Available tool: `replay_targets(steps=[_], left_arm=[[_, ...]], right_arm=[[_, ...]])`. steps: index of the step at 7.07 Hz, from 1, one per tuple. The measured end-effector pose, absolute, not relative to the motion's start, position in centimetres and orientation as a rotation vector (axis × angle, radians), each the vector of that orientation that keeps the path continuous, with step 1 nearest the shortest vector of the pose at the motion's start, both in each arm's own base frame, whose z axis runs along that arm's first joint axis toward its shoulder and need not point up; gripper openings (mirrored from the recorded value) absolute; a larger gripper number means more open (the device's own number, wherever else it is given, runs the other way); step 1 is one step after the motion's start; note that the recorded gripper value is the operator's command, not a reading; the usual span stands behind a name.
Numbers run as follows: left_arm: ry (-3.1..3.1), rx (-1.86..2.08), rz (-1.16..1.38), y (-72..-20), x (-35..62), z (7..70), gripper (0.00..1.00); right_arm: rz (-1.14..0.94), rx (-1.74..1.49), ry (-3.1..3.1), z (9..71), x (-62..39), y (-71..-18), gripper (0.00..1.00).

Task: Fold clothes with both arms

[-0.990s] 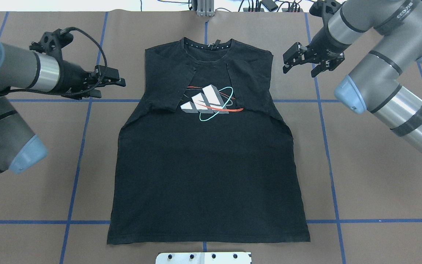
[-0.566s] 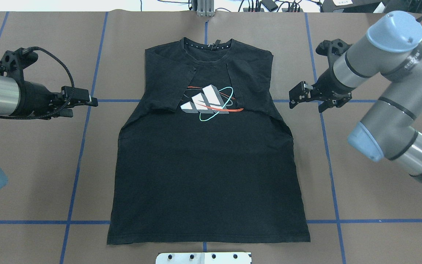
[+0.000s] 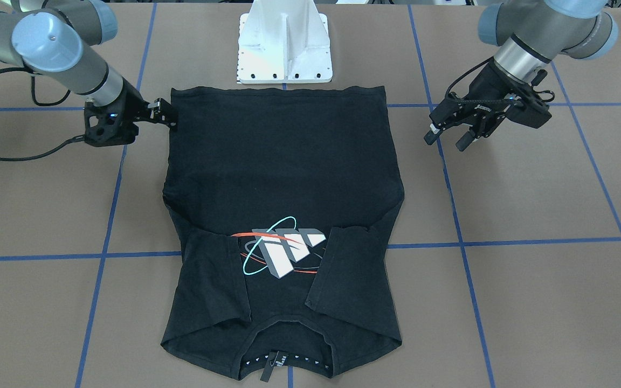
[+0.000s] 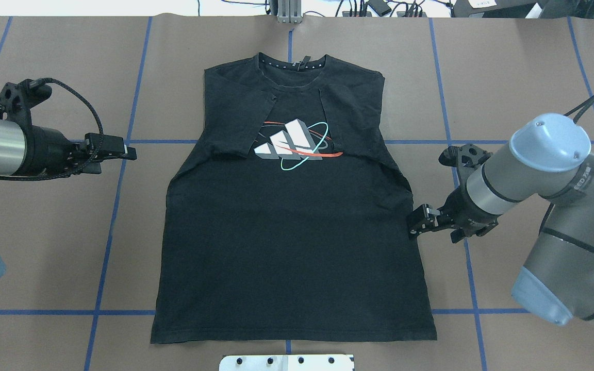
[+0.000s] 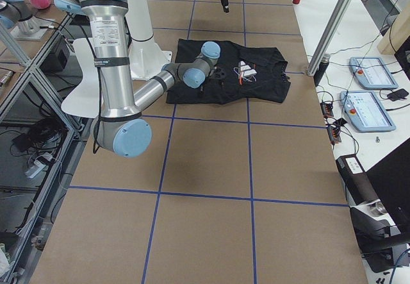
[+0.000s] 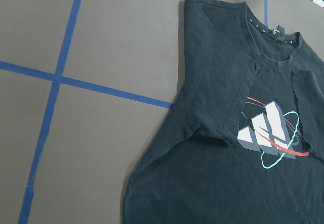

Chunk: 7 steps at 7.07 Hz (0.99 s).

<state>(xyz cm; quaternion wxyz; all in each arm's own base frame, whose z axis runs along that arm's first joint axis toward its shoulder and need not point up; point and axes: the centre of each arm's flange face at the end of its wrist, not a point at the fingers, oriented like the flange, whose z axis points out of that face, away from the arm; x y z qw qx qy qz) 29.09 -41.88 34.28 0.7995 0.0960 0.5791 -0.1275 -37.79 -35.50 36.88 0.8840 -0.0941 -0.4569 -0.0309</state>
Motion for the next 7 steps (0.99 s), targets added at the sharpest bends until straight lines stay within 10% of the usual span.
replay_targets(steps=[7], left_arm=[[1.234, 0.271, -0.235, -41.6, 30.3, 33.5, 1.0]], right_arm=[[-0.195, -0.385, -0.862, 39.4, -43.6, -23.8, 0.85]])
